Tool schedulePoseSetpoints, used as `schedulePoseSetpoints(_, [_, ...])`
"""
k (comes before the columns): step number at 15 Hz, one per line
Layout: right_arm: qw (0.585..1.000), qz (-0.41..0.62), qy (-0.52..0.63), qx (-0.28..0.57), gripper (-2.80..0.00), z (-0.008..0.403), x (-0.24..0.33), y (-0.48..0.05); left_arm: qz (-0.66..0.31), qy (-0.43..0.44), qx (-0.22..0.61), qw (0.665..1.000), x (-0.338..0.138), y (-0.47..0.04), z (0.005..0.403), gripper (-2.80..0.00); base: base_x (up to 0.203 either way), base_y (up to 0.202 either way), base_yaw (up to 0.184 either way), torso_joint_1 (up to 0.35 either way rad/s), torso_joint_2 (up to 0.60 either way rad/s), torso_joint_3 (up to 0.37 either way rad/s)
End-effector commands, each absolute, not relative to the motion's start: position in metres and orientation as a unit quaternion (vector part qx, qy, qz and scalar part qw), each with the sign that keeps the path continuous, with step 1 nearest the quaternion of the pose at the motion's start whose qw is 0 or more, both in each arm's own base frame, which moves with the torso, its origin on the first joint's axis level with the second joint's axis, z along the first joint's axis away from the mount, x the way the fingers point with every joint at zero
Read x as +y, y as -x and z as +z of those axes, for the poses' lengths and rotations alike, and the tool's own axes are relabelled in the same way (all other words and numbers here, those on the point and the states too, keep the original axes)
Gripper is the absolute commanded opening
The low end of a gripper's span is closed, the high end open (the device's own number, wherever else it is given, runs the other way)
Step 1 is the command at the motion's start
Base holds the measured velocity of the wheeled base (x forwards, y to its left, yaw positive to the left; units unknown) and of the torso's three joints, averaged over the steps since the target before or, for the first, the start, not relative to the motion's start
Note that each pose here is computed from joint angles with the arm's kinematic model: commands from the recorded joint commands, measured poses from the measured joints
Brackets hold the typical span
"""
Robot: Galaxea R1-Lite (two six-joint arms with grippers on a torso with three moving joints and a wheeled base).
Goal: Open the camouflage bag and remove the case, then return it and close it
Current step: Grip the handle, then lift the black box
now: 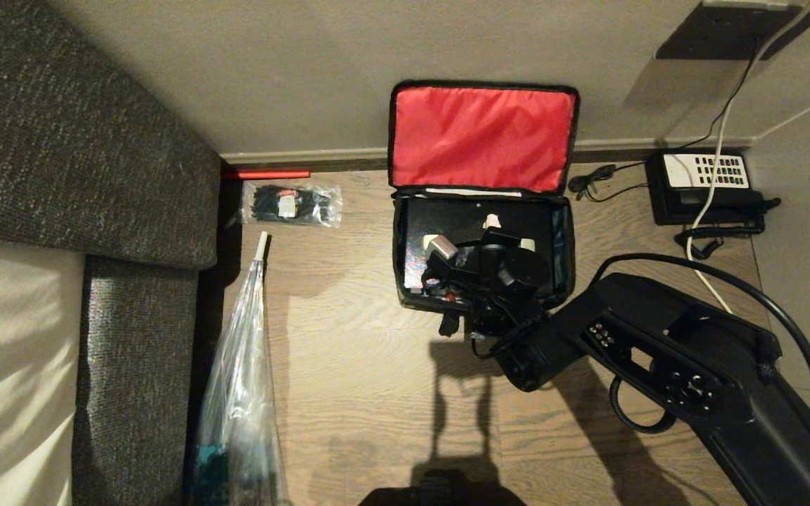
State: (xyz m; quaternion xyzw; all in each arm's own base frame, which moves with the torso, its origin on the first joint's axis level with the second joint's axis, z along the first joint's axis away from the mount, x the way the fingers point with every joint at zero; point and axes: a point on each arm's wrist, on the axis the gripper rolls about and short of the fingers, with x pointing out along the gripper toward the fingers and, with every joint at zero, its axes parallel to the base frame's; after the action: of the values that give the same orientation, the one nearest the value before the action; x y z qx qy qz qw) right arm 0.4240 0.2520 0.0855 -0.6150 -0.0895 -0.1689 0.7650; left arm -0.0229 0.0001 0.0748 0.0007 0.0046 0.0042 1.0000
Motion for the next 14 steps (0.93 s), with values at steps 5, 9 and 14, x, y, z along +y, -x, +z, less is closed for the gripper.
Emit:
schedulePoseSetpoints(5, [0.777, -0.224, 0.58, -0.096, -2.8, 0.144, 0.245, -0.411, 0.005, 0.0, 0.004, 1.0, 0.0, 0.023, 0.075, -2.8, 0.0, 0.0, 0.0, 0.0, 0.0, 0.0])
schedulePoseSetpoints(9, [0.76, -0.246, 0.591, -0.114, -2.8, 0.198, 0.239, -0.385, 0.005, -0.001, 0.004, 1.0, 0.0, 0.023, 0.075, -2.8, 0.0, 0.0, 0.0, 0.0, 0.0, 0.0])
schedulePoseSetpoints(14, [0.762, -0.243, 0.584, -0.136, -2.8, 0.227, 0.251, -0.356, 0.005, -0.001, 0.004, 1.0, 0.0, 0.023, 0.075, -2.8, 0.0, 0.0, 0.0, 0.0, 0.0, 0.0])
